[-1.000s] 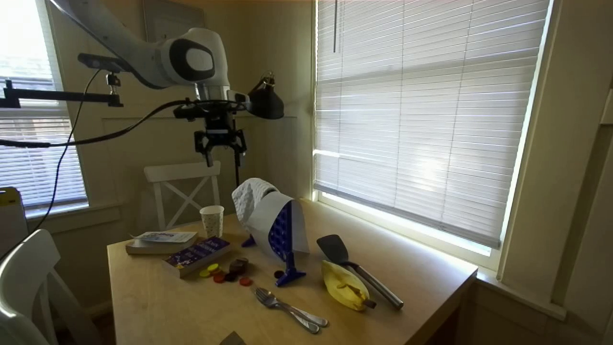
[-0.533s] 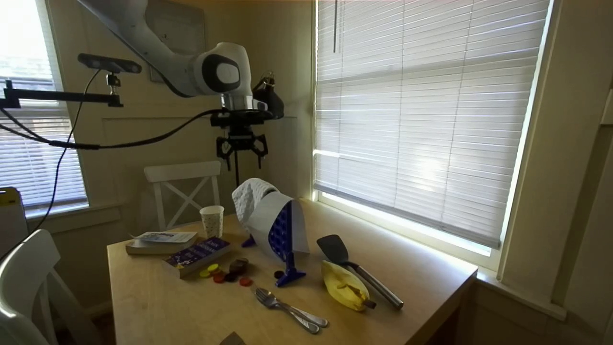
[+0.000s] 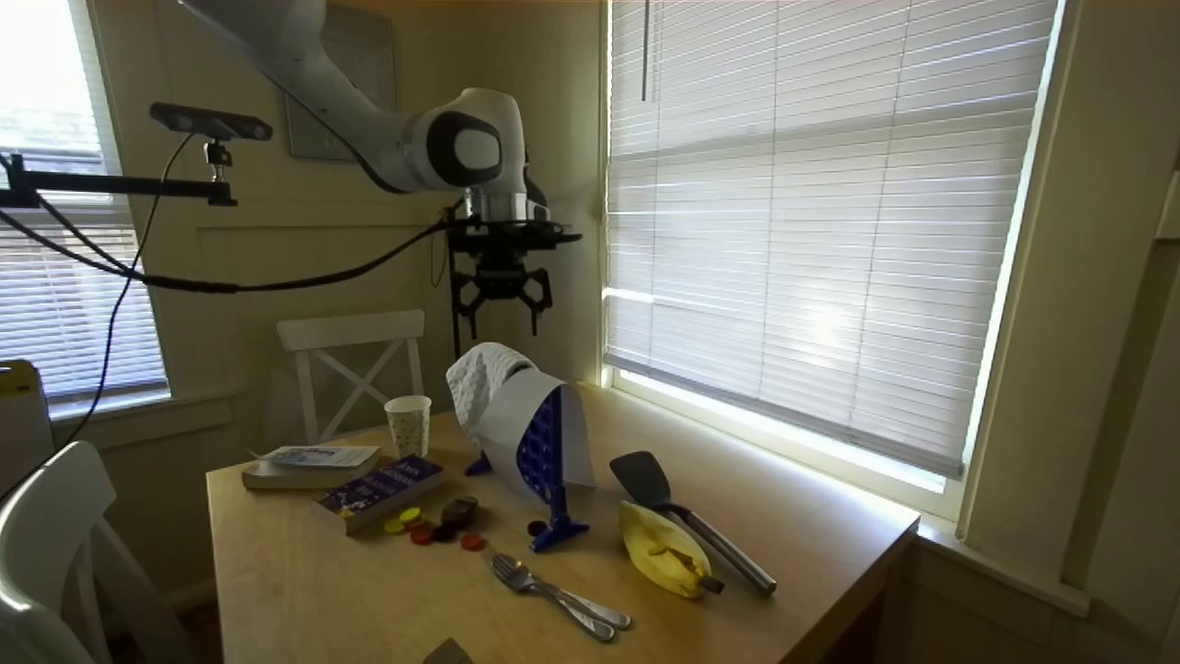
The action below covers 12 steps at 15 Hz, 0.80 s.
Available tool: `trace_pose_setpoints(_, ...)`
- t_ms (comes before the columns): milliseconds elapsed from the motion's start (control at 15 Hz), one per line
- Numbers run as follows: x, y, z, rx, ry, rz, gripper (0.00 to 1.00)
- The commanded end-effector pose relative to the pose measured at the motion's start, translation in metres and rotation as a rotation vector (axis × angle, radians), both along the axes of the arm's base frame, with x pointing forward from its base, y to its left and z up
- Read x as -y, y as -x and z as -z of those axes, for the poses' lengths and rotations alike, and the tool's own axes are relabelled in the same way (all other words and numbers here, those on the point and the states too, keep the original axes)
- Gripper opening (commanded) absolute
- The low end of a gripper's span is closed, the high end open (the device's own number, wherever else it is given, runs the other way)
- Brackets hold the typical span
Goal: Rotate the token holder 90 degrees clockwise
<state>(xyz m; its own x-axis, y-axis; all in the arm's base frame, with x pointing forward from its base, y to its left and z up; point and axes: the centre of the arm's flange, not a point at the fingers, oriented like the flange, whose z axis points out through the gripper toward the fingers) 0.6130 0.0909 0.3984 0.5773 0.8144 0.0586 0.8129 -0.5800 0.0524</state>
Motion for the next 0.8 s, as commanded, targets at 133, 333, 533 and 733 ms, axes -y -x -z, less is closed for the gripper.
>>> trace_pose_setpoints(133,0.002,0.0,0.006,0.016,0.015,-0.024,1.0)
trace_pose_setpoints(333,0.017,-0.004,0.013,0.028,0.031,-0.071,1.0)
trace_pose_setpoints(533,0.03,-0.01,0.021,0.031,0.013,-0.104,1.0)
trace_pose_setpoints(733,0.038,-0.013,0.033,0.007,0.009,-0.154,0.98)
